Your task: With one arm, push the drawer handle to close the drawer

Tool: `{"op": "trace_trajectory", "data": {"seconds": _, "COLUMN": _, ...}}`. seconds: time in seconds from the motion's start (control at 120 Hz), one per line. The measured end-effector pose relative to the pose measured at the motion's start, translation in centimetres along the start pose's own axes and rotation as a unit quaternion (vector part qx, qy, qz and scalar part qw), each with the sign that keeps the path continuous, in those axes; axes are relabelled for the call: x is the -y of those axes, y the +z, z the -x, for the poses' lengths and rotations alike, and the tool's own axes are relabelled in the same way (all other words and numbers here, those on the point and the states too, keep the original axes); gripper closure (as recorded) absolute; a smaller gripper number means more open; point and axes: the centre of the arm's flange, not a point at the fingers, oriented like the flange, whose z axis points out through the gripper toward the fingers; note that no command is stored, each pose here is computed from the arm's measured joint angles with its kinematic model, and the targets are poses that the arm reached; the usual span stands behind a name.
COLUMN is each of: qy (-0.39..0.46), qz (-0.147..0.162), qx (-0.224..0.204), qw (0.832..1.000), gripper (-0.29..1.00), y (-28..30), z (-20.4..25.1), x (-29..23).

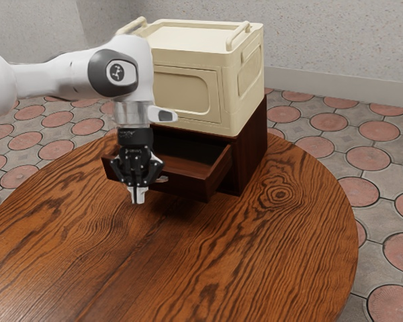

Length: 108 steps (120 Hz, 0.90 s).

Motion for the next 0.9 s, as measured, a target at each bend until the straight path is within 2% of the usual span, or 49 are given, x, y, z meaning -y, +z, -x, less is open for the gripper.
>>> {"op": "trace_trajectory", "data": {"seconds": 0.1, "qy": -0.061, "qz": 0.015, "qx": -0.024, "qw": 0.998, "gripper": 0.76, "y": 0.2, "z": -2.1, "x": 1.5}}
{"op": "trace_trajectory", "data": {"seconds": 0.217, "qy": -0.105, "qz": 0.007, "qx": -0.066, "qw": 0.992, "gripper": 0.77, "y": -0.4, "z": -3.7, "x": 3.3}}
{"op": "trace_trajectory", "data": {"seconds": 0.408, "qy": -0.131, "qz": -0.039, "qx": -0.123, "qw": 0.983, "gripper": 0.78, "y": -1.2, "z": -4.8, "x": 4.8}}
{"op": "trace_trajectory", "data": {"seconds": 0.65, "qy": -0.148, "qz": -0.071, "qx": -0.141, "qw": 0.976, "gripper": 0.78, "y": -0.2, "z": -5.9, "x": 6.9}}
{"op": "trace_trajectory", "data": {"seconds": 0.9, "qy": -0.114, "qz": -0.093, "qx": -0.158, "qw": 0.976, "gripper": 0.79, "y": 0.5, "z": -6.8, "x": 6.3}}
